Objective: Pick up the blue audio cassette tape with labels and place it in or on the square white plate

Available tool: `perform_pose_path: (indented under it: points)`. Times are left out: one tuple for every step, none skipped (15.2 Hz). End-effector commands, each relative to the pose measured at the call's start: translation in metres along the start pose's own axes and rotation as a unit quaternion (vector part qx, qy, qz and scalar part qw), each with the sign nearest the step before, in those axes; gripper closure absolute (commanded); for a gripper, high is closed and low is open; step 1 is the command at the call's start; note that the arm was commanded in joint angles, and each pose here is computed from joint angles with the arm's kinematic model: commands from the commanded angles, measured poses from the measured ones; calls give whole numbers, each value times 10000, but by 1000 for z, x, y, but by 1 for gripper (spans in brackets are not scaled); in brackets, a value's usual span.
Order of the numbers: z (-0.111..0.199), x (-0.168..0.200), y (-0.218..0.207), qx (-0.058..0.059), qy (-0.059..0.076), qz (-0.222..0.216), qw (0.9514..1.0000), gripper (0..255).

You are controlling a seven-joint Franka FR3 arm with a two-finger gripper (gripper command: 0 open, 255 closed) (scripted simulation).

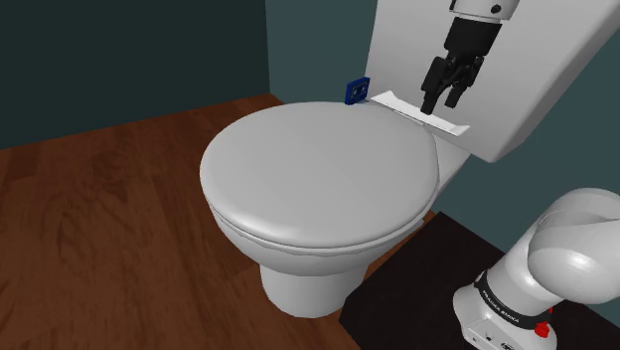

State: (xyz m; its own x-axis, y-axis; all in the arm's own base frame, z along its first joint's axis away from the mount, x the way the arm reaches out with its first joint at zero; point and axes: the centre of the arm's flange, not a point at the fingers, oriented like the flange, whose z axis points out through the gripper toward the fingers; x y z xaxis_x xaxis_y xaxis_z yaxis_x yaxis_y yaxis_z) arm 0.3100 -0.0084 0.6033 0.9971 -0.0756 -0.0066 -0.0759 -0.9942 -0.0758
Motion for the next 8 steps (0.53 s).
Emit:
perform_pose_path:
  points:
    - [0,0,0,0,0,0,10000,0]
    - [0,13,-6,17,-29,315,9995,0]
    - [0,25,-11,33,-58,629,9980,0]
    - [0,38,-15,50,-87,943,9955,0]
    - [0,52,-18,67,-116,1256,9920,0]
    - [1,65,-20,83,-145,1568,9875,0]
    - [1,79,-22,99,-174,1878,9820,0]
    - [1,93,-23,116,-202,2186,9755,0]
